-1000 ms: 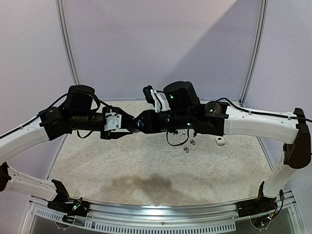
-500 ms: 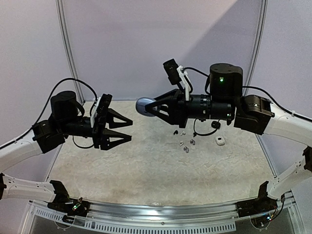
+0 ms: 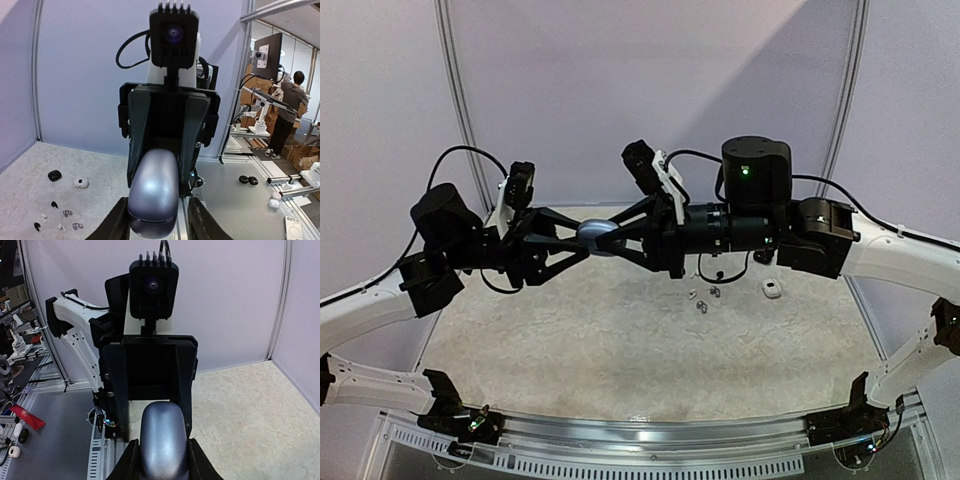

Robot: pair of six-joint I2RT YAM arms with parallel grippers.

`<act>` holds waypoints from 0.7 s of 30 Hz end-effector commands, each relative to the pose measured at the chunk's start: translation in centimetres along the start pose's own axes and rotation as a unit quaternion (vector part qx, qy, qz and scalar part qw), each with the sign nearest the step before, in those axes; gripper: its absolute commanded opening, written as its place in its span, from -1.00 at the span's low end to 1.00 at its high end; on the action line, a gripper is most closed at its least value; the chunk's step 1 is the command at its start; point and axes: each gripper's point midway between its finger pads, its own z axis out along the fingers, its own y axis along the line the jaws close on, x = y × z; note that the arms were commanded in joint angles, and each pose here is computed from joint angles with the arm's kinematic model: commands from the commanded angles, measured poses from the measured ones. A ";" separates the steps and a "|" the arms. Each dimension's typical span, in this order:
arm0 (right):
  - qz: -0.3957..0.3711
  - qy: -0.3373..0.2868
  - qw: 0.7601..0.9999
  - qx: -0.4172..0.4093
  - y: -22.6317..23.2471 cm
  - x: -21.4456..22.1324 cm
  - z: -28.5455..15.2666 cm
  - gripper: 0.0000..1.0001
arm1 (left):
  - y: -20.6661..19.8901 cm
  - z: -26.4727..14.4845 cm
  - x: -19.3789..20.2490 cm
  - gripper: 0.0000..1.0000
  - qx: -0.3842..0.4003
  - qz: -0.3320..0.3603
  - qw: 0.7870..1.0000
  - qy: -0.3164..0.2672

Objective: Insert the wireless bluetooth earbuds into the charging case
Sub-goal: Pass from the right arm to the left

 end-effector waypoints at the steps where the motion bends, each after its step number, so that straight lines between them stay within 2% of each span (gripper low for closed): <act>1: -0.013 -0.016 1.000 -0.008 0.6 -1.3 0.2 -1.00 | -0.8 0.3 0.0 -0.36 0.022 0.002 1.000 -0.005; 4: -0.013 -0.018 1.000 -0.006 0.5 -1.3 0.5 -1.00 | -0.9 0.3 0.0 -0.46 0.021 0.002 1.000 -0.005; 9: -0.018 -0.032 0.999 -0.007 0.5 -2.0 0.3 -1.00 | -0.7 0.4 0.4 -0.12 0.019 -0.002 1.000 0.000; 13: -0.025 -0.041 0.999 -0.006 0.6 -2.5 0.0 -1.00 | -0.6 0.4 0.6 -0.07 0.018 -0.004 1.000 0.002; 18: -0.025 -0.040 0.999 -0.006 0.6 -2.4 0.0 -1.00 | -0.6 0.5 0.7 -0.22 0.017 -0.003 1.000 0.004; 21: -0.024 -0.042 0.999 -0.007 0.6 -2.4 0.2 -1.00 | -0.4 0.5 0.7 -0.42 0.012 -0.001 1.000 0.005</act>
